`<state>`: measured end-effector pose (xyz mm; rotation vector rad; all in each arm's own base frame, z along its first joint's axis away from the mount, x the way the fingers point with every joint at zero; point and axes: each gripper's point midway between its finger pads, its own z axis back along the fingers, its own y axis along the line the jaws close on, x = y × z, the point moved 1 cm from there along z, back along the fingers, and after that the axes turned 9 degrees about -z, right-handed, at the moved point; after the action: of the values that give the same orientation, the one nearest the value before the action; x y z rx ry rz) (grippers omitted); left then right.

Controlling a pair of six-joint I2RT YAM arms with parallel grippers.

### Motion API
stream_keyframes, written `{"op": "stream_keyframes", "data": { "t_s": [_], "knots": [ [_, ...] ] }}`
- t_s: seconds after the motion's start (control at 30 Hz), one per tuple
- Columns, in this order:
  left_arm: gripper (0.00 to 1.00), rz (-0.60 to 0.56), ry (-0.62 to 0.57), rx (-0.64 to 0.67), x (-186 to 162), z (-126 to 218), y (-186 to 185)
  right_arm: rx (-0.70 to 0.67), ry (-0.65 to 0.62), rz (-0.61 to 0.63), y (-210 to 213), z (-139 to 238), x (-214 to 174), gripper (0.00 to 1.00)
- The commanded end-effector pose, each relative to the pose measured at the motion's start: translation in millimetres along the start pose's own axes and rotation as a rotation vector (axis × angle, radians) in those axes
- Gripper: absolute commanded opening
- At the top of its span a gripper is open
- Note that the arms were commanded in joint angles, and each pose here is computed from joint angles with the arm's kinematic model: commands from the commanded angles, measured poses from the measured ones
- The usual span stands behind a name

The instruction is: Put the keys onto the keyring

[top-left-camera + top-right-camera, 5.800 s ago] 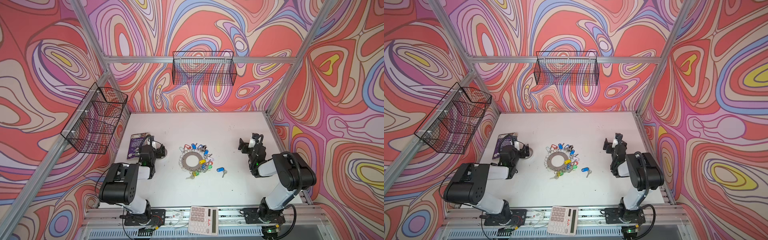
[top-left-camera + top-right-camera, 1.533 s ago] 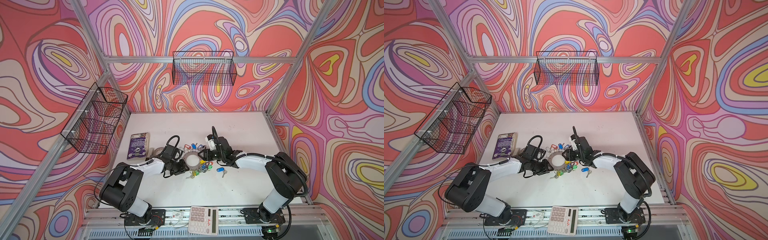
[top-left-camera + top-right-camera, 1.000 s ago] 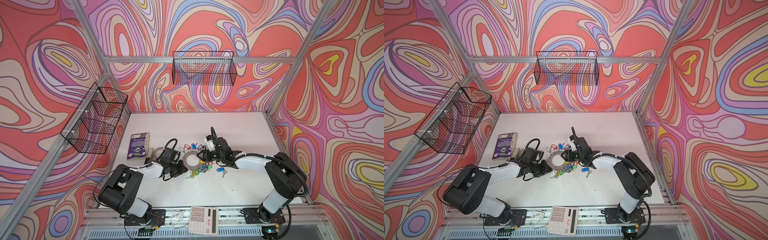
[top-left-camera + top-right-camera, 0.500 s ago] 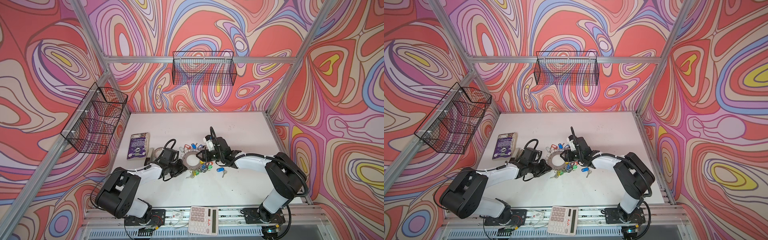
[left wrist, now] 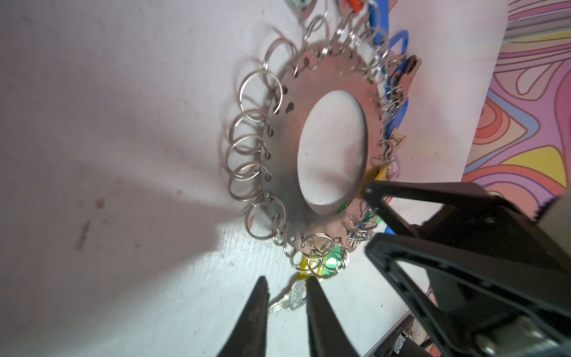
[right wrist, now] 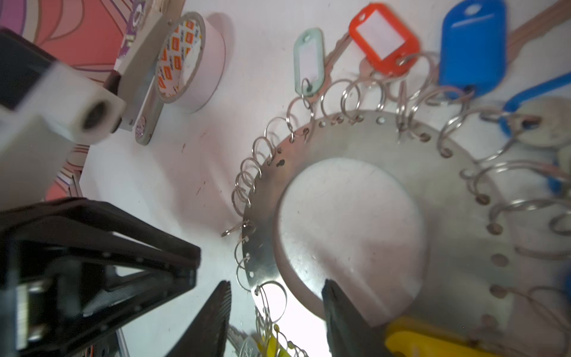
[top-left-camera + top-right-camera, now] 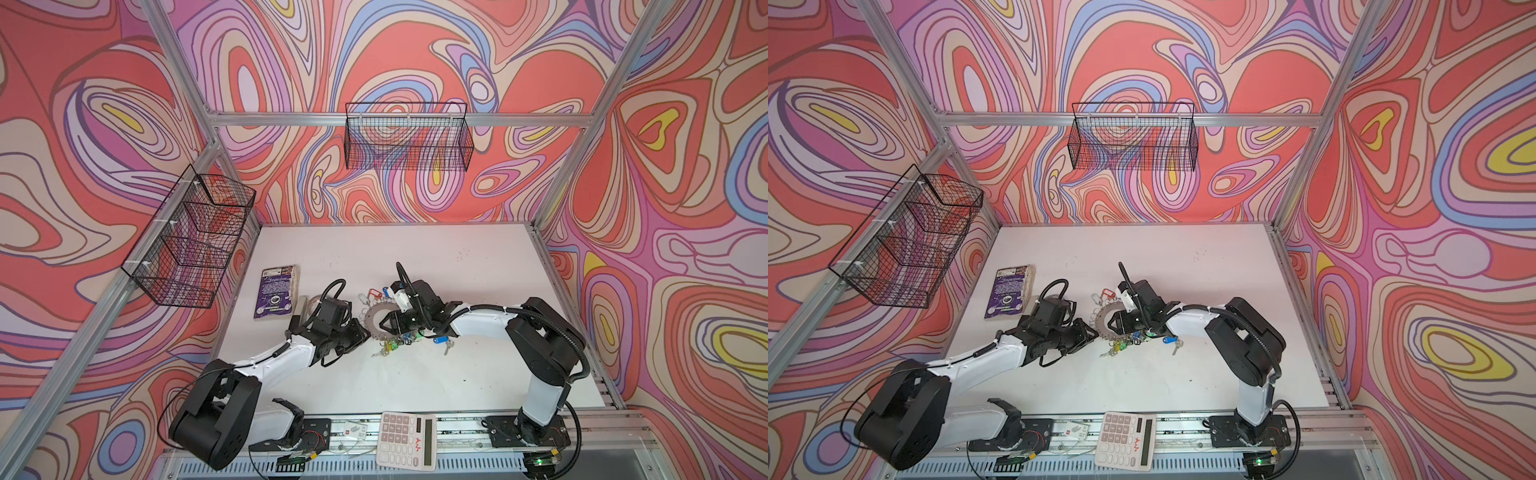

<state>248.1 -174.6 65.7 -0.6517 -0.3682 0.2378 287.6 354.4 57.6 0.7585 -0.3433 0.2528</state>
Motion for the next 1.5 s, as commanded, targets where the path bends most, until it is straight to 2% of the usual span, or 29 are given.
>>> {"op": "stream_keyframes", "data": {
  "t_s": [0.0, 0.1, 0.2, 0.3, 0.33, 0.53, 0.73, 0.9, 1.47],
  "knots": [
    [0.51, -0.029, -0.064, 0.094, 3, 21, 17, 0.015, 0.024, 0.017, 7, -8, -3, 0.49],
    [0.7, -0.066, -0.127, 0.111, 10, 40, 15, 0.021, 0.03, 0.009, 8, -11, -6, 0.47],
    [0.75, -0.078, -0.168, 0.137, 14, 54, 18, 0.033, 0.049, 0.01, 11, -16, -10, 0.42],
    [0.75, -0.073, -0.179, 0.156, 15, 60, 23, 0.038, 0.065, 0.004, 13, -20, -15, 0.37],
    [0.75, -0.082, -0.203, 0.134, 24, 68, 12, 0.041, 0.063, 0.0, 14, -20, -15, 0.33],
    [0.75, -0.072, -0.196, 0.131, 21, 66, 15, 0.048, 0.07, -0.011, 18, -21, -17, 0.25],
    [0.75, -0.079, -0.193, 0.136, 20, 67, 16, 0.04, 0.073, -0.014, 19, -21, -19, 0.13],
    [0.75, -0.086, -0.203, 0.142, 21, 70, 18, 0.019, 0.073, -0.016, 19, -21, -20, 0.12],
    [0.76, -0.098, -0.194, 0.139, 21, 68, 18, -0.006, 0.028, 0.006, 28, -6, -10, 0.0]
  ]
}}
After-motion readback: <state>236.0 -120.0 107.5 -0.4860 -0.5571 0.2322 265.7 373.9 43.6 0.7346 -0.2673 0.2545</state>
